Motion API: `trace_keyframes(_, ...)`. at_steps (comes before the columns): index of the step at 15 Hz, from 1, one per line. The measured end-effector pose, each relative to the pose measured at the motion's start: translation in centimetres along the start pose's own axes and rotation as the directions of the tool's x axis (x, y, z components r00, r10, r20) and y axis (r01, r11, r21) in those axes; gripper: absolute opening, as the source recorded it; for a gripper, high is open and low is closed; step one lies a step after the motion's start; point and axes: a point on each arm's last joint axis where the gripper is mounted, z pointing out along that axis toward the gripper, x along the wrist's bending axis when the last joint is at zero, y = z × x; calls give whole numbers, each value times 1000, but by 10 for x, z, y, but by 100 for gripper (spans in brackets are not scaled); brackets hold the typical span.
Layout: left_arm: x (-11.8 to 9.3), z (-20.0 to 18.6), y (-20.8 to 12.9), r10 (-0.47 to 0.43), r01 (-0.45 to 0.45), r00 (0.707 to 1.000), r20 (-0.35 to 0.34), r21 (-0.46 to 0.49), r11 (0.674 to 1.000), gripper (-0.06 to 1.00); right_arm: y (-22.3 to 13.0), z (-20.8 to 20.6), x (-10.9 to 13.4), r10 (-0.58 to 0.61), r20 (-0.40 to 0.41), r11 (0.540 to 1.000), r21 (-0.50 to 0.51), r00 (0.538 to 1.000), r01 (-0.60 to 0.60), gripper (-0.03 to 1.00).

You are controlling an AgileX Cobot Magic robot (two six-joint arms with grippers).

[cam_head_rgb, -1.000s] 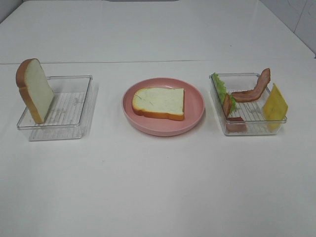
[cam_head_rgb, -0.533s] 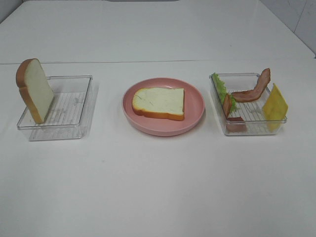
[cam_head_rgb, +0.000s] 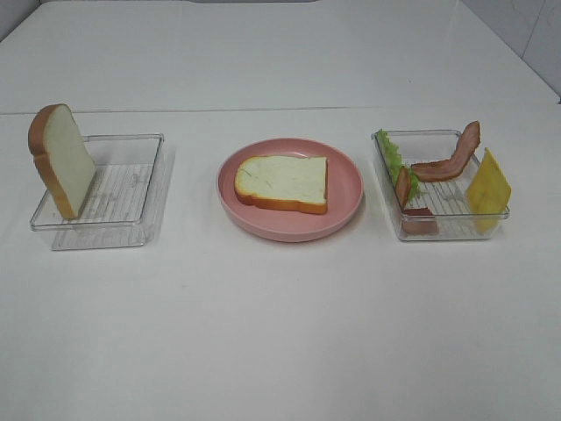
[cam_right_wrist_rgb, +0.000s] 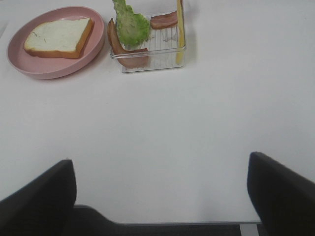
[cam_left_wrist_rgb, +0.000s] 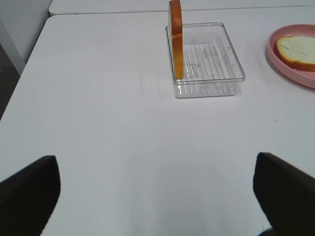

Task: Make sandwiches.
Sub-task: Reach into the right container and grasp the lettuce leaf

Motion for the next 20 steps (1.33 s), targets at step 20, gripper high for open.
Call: trace_keyframes(20,0,-1,0,-4,4,1000,-8,-5,1000,99,0,0,1,6,-12,1000,2,1000,-6,90)
